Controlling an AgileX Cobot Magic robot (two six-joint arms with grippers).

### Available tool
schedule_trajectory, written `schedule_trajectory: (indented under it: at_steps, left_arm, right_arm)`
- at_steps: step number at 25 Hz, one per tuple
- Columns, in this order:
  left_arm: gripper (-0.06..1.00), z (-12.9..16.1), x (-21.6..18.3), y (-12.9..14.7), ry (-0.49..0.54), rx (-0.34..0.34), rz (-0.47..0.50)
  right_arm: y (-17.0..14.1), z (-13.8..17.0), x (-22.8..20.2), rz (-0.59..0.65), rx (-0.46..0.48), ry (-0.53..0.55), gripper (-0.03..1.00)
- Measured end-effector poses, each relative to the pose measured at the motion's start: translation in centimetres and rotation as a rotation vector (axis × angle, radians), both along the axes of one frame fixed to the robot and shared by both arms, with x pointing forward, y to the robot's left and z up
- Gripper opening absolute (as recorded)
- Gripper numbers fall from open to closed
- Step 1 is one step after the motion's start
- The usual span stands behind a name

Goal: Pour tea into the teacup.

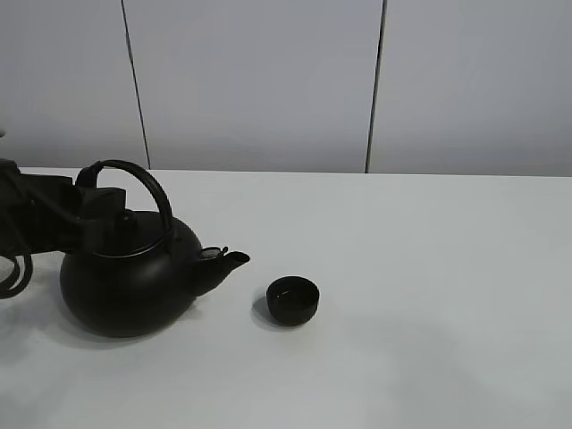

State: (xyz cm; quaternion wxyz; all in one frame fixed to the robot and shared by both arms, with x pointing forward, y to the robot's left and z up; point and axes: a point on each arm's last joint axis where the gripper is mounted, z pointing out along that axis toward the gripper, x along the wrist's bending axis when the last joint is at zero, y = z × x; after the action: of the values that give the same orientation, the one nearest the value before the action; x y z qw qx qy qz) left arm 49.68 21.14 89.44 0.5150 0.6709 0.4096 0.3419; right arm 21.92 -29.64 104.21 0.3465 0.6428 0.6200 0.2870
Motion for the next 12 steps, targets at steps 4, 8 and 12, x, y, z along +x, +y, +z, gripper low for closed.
schedule_trajectory:
  at_steps: [4,8,12]
  left_arm:
    - [0.49,-0.2,-0.9,0.1,0.010,0.001,-0.017]
    - [0.50,-0.1,-1.7,0.3,0.028,0.009,-0.019]
    - [0.51,0.7,-2.4,0.6,0.009,0.004,-0.015]
  right_arm:
    - [0.0,0.0,0.0,0.000,0.000,0.000,0.58]
    - [0.0,0.0,0.0,0.000,0.000,0.000,0.58]
    - [0.0,0.0,0.0,0.000,0.000,0.000,0.58]
